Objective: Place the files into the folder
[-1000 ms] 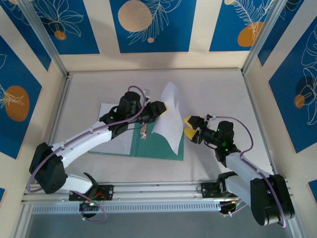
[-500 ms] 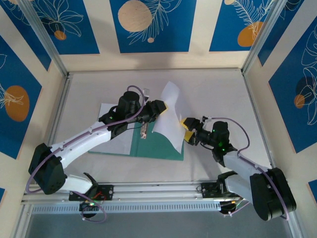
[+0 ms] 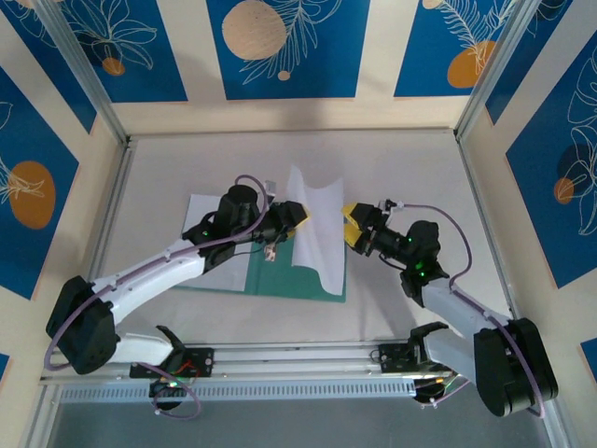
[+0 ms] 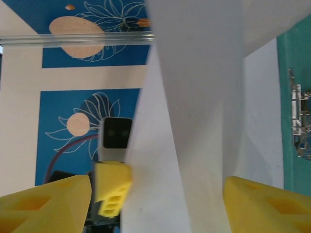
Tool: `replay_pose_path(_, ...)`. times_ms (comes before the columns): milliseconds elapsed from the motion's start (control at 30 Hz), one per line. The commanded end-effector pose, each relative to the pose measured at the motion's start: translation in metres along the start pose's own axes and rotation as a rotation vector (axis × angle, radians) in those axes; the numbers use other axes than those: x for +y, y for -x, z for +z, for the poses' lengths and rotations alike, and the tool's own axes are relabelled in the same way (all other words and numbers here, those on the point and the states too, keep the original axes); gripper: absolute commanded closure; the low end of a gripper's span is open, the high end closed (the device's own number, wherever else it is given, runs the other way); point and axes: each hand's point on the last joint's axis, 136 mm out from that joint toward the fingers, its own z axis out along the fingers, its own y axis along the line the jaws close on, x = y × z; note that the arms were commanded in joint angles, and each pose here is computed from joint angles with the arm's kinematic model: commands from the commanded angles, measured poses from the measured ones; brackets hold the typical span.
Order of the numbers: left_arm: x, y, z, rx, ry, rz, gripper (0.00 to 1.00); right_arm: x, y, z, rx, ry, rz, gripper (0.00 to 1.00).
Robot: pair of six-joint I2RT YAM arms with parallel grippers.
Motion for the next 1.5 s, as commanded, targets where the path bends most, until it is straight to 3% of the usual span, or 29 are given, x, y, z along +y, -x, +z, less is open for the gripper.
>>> replay_pose_path(0, -0.013, 0.007, -0.011, -0.021, -0.055, 0.006, 0.62, 0.024, -0.001, -0.004, 0.002, 0.055, -0.037, 0.27)
replay_pose_path(267, -0.016, 0.008, -0.011, -0.014, -0.084, 0.005, 0.62, 0.006, -0.003, -0.006, 0.008, -0.015, -0.024, 0.3)
replay_pose_path(633, -0.029, 0.008, -0.013, -0.009, -0.139, 0.005, 0.62, -0.018, -0.004, -0.005, 0.022, -0.091, 0.007, 0.42)
replay_pose_path(900, -0.033, 0.007, -0.014, -0.006, -0.156, 0.008, 0.62, -0.025, -0.005, -0.007, 0.017, -0.122, 0.018, 0.64)
replay_pose_path(1167, -0.03, 0.008, -0.016, -0.01, -0.153, 0.011, 0.6, -0.022, -0.005, -0.011, 0.012, -0.146, -0.008, 0.93)
replay_pose_path(1467, -0.001, 0.012, -0.028, -0.031, -0.077, 0.026, 0.35, -0.004, -0.004, -0.014, 0.059, -0.195, -0.117, 0.95)
